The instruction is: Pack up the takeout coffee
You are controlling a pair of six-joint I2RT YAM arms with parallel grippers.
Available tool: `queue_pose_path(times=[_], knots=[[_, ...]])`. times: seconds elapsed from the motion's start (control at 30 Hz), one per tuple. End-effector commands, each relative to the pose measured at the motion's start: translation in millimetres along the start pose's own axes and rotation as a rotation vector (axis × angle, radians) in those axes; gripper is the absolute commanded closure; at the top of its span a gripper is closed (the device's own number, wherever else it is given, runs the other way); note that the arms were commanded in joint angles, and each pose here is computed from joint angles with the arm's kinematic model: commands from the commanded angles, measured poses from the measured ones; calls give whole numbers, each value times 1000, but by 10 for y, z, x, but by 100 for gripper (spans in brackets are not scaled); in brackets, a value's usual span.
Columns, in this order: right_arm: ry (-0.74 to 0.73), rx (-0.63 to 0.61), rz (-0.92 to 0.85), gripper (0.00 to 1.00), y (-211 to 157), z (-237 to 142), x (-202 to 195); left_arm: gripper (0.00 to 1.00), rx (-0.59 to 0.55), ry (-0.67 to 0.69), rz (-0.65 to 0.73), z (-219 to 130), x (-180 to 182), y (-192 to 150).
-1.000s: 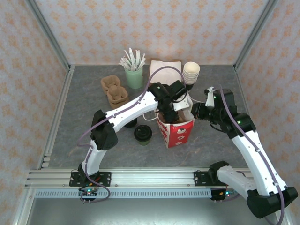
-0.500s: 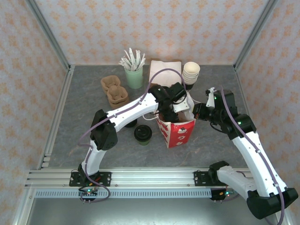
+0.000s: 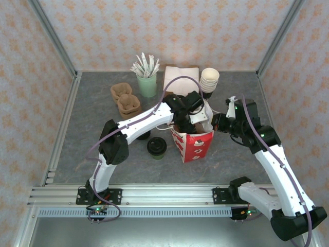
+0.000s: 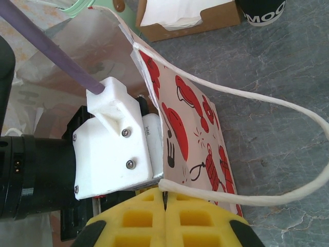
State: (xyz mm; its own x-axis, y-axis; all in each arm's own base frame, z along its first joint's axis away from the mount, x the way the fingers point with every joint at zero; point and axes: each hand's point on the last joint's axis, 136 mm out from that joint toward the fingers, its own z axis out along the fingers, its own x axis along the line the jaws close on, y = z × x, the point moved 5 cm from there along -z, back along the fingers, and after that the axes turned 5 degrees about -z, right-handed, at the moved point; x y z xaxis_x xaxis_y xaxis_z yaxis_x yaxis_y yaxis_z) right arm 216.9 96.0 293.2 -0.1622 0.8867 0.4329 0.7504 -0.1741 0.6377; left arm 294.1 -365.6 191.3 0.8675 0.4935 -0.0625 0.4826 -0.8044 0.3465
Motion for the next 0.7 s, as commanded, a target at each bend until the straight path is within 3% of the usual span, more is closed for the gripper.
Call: queue_pose_path(times=[0.0, 0.67], knots=[[-6, -10, 5, 100, -10, -9, -21, 59, 6, -37, 21, 77, -17, -30], [-4, -20, -7, 100, 18, -28, -7, 59, 57, -54, 20, 390, -31, -84]])
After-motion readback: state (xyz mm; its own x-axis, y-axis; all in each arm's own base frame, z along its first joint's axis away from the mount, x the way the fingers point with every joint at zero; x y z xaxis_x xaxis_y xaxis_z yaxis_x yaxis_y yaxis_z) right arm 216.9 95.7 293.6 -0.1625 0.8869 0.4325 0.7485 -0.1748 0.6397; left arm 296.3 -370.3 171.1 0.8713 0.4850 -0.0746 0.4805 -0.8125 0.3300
